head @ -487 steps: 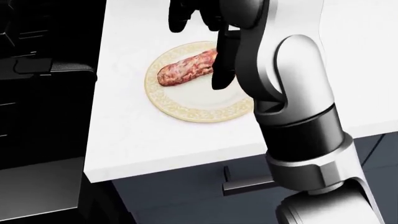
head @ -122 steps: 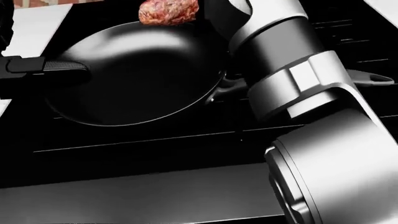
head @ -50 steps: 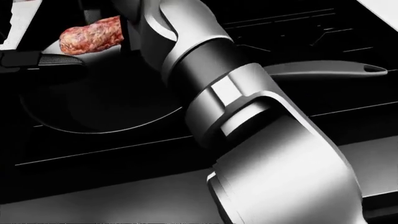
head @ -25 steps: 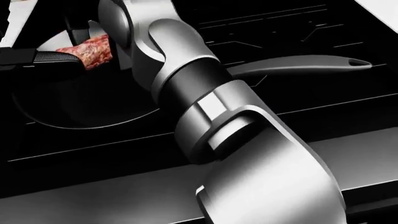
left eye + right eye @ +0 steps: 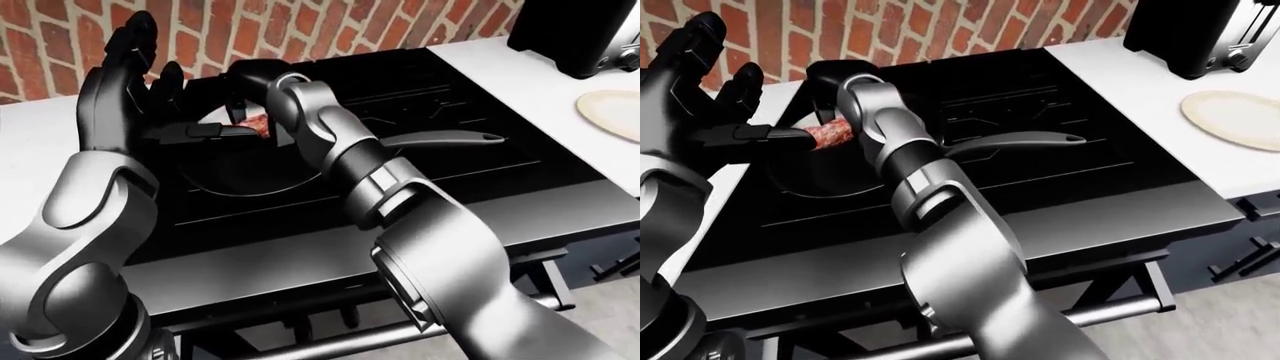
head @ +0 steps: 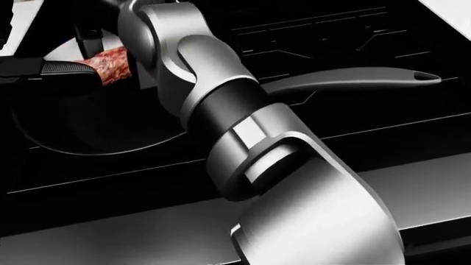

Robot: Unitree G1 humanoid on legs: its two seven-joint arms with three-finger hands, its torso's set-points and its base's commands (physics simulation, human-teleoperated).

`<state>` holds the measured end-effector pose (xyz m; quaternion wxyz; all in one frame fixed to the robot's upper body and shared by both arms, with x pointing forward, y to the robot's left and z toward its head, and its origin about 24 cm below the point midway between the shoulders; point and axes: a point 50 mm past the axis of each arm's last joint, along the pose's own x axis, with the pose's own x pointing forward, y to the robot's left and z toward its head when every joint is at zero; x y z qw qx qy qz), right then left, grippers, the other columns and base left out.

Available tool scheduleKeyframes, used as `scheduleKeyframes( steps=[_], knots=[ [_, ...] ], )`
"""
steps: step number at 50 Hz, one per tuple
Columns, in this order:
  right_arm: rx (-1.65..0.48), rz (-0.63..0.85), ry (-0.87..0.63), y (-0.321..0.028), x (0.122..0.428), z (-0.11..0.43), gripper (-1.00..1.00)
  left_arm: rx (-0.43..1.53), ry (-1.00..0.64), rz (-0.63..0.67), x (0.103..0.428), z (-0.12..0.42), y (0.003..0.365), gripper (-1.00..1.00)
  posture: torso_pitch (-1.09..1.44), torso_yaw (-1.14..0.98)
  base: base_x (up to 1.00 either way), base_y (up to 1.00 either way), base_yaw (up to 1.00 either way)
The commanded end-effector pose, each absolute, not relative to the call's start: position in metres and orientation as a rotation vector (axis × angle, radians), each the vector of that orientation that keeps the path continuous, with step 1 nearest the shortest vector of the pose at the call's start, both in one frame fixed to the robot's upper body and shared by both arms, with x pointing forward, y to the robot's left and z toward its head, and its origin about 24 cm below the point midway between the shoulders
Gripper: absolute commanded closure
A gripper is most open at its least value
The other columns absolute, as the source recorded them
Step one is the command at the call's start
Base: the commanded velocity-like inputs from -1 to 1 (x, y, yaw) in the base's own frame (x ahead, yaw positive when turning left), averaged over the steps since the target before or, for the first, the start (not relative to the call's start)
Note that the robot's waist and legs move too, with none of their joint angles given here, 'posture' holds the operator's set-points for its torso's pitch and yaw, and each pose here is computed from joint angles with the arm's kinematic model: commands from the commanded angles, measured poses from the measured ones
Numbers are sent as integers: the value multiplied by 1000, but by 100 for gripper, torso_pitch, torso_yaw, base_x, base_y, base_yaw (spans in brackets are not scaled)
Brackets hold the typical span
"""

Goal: Pick the salami from the plate and place it in the pan.

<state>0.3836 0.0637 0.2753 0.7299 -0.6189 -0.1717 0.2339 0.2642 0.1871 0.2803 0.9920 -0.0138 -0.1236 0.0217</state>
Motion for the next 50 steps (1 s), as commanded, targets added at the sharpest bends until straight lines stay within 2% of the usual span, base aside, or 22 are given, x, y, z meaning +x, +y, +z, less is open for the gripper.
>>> scheduleKeyframes(
  steps=[1,2,11,15,21,23,27,32,34,35,36,38,40,41,43,50],
  knots=[
    [-1348,464,-474,67,379,301,95,-30,-324,53,259,293,189,-100,0,0,0,0,0],
    [-1347,468,-474,68,378,300,58,-30,-324,53,259,293,189,-100,0,0,0,0,0],
    [-1349,474,-472,70,377,299,70,-32,-325,53,258,294,189,-100,0,0,0,0,0],
    [-1349,480,-473,71,377,297,69,-33,-325,54,259,294,189,-100,0,0,0,0,0],
    [-1349,487,-465,71,377,293,55,-34,-325,53,259,294,189,-100,0,0,0,0,0],
    [-1347,489,-461,71,377,292,38,-33,-325,52,259,294,189,-100,0,0,0,0,0],
    [-1349,492,-457,71,378,289,40,-34,-326,52,258,294,189,-100,0,0,0,0,0],
    [-1353,498,-450,71,378,284,29,-33,-325,52,259,294,189,-100,0,0,0,0,0],
    [-1352,495,-449,70,379,285,16,-33,-326,51,258,294,189,-100,0,0,0,0,0],
    [-1351,495,-448,70,379,284,1,-33,-325,50,258,294,188,-100,0,0,0,0,0],
    [-1348,496,-448,71,379,283,3,-32,-326,49,258,294,188,-100,0,0,0,0,0],
    [-1347,497,-440,70,379,279,-7,-33,-327,50,258,294,188,-100,0,0,0,0,0],
    [-1349,497,-435,70,380,278,-68,-33,-327,49,258,294,188,-100,0,0,0,0,0],
    [-1348,496,-434,69,380,277,-91,-33,-327,49,258,294,188,-100,0,0,0,0,0],
    [-1347,496,-433,69,380,277,-100,-33,-327,49,258,294,188,-100,0,0,0,0,0],
    [-1349,497,-427,69,380,276,-100,-33,-326,50,258,294,188,-100,0,0,0,0,0]
  ],
)
